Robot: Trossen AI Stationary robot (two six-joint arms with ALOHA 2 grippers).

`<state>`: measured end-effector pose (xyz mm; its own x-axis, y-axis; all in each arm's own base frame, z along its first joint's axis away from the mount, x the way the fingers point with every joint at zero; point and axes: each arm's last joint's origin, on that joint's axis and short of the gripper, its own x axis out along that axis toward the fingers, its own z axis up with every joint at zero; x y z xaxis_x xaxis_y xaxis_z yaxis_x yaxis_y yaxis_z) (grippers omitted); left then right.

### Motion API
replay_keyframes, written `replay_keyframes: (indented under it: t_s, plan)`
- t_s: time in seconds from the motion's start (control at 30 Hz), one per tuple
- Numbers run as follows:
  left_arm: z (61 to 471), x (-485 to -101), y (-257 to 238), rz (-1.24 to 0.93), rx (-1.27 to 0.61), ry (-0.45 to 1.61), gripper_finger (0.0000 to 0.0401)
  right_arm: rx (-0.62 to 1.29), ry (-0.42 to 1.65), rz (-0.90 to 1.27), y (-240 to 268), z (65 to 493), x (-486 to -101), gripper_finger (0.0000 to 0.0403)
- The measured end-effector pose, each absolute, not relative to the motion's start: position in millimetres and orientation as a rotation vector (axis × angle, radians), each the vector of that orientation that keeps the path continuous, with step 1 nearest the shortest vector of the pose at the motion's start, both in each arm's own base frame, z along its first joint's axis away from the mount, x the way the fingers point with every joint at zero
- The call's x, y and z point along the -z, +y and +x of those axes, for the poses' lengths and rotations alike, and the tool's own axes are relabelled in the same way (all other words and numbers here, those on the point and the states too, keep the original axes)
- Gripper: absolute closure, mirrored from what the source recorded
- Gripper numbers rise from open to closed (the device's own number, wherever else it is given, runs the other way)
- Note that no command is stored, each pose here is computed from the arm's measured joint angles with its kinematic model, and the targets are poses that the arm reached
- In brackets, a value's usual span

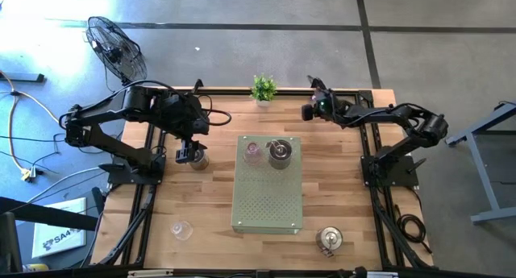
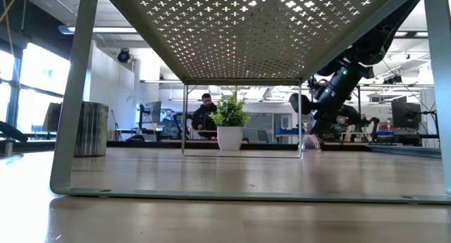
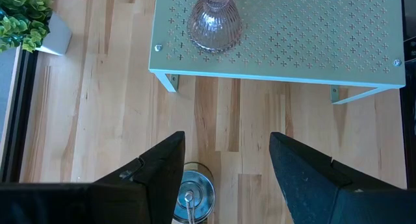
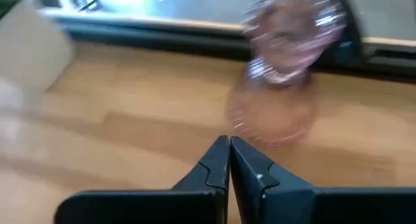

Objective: Pick & Place candle stick holders
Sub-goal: Put the pink transparent candle holder on the shelf

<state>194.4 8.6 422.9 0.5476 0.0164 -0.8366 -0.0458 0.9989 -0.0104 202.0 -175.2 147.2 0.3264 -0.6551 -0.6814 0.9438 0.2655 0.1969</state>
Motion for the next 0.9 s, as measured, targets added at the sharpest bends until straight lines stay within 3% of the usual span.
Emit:
replay_keyframes:
  t_s: [0.23,0.5,0.63,0.9]
  plan:
    - [194.5,-422.9,8.6,-0.032,-0.037,0.991,0.0181,1.161,0.542,0.617,-150.2,211.6,-153.5,0.0396]
    - [194.4,-422.9,8.6,-0.032,-0.037,0.991,0.0181,1.117,0.448,0.508,-116.4,209.7,-192.4,0.0394]
    - [194.4,-423.0,8.6,-0.032,-0.037,0.99,0.0181,1.062,0.376,0.478,-108.6,199.4,-216.1,0.0359]
    - [194.4,-422.9,8.6,-0.032,-0.037,0.991,0.0181,1.004,0.322,0.461,-102.3,187.7,-234.8,0.024]
